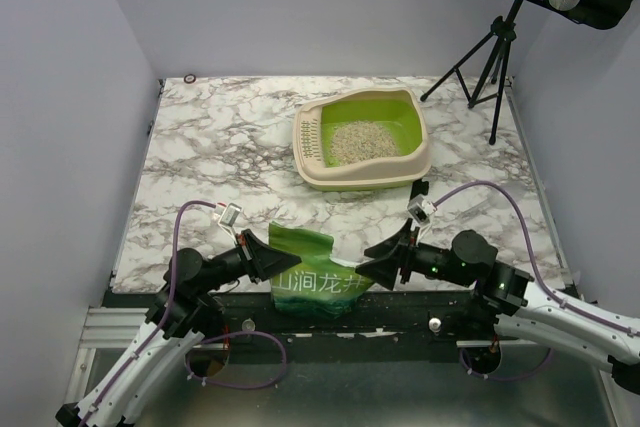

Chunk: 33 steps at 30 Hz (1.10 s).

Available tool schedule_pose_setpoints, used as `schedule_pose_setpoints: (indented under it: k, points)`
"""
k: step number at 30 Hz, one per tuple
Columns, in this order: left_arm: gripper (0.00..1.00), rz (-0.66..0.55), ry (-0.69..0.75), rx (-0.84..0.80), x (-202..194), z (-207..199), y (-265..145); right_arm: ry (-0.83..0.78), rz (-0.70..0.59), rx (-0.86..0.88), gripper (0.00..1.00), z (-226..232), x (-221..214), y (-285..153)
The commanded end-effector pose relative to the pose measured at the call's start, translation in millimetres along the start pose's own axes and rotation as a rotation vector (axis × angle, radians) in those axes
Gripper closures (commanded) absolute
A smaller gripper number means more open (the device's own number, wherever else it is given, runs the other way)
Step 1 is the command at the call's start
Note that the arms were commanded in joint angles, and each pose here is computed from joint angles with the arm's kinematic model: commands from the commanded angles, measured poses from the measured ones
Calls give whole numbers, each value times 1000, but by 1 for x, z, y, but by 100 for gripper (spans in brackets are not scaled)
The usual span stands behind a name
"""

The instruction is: Fill the litter box with clean litter

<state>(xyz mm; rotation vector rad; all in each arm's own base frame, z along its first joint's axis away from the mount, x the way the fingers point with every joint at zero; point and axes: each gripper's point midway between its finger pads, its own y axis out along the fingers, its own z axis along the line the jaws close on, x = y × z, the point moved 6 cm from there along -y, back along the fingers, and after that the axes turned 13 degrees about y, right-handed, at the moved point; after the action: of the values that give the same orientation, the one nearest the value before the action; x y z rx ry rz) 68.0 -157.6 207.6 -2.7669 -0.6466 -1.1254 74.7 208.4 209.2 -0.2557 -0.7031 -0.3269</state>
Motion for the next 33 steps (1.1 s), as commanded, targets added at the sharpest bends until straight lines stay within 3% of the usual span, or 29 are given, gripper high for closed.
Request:
schedule_pose_setpoints:
  k: [1,15,19,23,26,29,33]
  points:
    - [100,-49,30,-81,10,-20,-7,63,-14,151,26,19,1,5]
    - [100,-69,45,-93,9,-25,-14,159,30,142,29,7,-16,14]
    - [100,-65,38,-88,8,-25,-15,169,37,159,42,8,-18,15]
    - [100,-69,25,-74,8,-24,-16,194,63,178,64,10,-21,15]
    - [100,-70,-9,-38,8,-22,-17,224,104,181,70,11,-26,16]
    - [100,-46,-72,8,4,-19,-19,291,158,162,97,10,-33,16]
    - [100,31,-175,96,-5,-18,-28,397,238,159,100,11,-45,10]
